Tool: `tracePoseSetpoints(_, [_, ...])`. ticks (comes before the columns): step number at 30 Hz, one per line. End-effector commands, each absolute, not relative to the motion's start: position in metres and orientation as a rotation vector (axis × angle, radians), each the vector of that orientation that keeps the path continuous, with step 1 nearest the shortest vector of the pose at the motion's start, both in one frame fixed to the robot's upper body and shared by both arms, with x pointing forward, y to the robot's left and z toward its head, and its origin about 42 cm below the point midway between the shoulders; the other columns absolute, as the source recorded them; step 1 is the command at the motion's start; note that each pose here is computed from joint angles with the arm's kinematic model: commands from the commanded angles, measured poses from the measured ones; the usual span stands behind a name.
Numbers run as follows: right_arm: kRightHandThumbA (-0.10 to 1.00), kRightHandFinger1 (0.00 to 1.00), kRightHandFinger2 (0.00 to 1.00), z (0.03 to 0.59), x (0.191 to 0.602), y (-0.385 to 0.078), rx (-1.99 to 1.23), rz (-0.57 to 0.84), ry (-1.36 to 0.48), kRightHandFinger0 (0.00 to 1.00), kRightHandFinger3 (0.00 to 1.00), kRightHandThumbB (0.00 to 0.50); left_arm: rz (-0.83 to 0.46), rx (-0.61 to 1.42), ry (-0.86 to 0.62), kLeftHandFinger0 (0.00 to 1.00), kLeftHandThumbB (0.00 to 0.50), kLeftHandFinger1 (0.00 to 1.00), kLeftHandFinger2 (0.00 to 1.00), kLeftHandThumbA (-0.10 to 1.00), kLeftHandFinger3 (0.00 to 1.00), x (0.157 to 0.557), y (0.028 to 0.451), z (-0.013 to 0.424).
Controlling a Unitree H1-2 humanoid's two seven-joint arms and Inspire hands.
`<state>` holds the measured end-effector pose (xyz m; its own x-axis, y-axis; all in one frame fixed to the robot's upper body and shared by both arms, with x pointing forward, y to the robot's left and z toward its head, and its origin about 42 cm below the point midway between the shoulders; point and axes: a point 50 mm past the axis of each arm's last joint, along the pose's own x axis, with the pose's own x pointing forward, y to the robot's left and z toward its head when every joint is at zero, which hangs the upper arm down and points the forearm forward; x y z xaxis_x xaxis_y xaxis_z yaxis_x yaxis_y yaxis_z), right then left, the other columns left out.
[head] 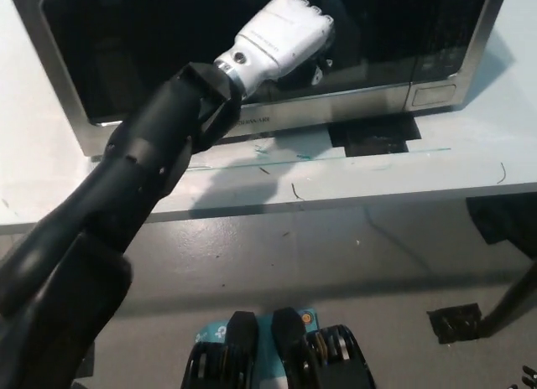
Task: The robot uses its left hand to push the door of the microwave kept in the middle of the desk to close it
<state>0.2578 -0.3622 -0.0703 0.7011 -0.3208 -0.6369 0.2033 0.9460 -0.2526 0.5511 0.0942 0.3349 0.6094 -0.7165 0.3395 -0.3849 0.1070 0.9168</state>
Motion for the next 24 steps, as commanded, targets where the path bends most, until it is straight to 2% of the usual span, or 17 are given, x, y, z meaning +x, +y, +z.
tracePoseSetpoints(1, [0.06,0.92,0.99,-0.058,0.268,-0.374,-0.194,-0.321,0.672,0.80,0.99,0.000,-0.075,1.456,-1.086,0.00,0.500,0.00,0.00,-0.10,0.00,0.515,0.110,0.399])
tracePoseSetpoints(4, [0.06,0.92,0.99,-0.058,0.268,-0.374,-0.194,-0.321,0.672,0.80,0.99,0.000,-0.069,1.444,-1.119,0.00,0.500,0.00,0.00,-0.10,0.00,0.488,0.112,0.396])
tracePoseSetpoints(7, [0.06,0.92,0.99,-0.058,0.268,-0.374,-0.194,-0.321,0.672,0.80,0.99,0.000,-0.044,1.398,-1.241,0.00,0.500,0.00,0.00,-0.10,0.00,0.444,0.125,0.387])
tracePoseSetpoints(11, [0.06,0.92,0.99,-0.057,0.268,-0.376,-0.195,-0.325,0.670,0.80,0.99,0.000,-0.020,1.354,-1.303,0.00,0.500,0.00,0.00,-0.10,0.00,0.403,0.134,0.384])
tracePoseSetpoints(12, [0.06,0.92,0.99,-0.056,0.268,-0.377,-0.196,-0.327,0.669,0.80,0.99,0.000,0.006,1.289,-1.389,0.00,0.500,0.00,0.00,-0.10,0.00,0.386,0.140,0.381])
tracePoseSetpoints(13, [0.06,0.92,0.99,-0.056,0.268,-0.377,-0.196,-0.327,0.669,0.80,0.99,0.000,0.016,1.267,-1.401,0.00,0.500,0.00,0.00,-0.10,0.00,0.376,0.145,0.378])
tracePoseSetpoints(24, [0.06,0.92,0.99,-0.056,0.271,-0.377,-0.181,-0.335,0.664,0.80,0.99,0.000,0.168,1.275,-1.315,0.00,0.500,0.00,0.00,-0.10,0.00,0.319,0.205,0.357])
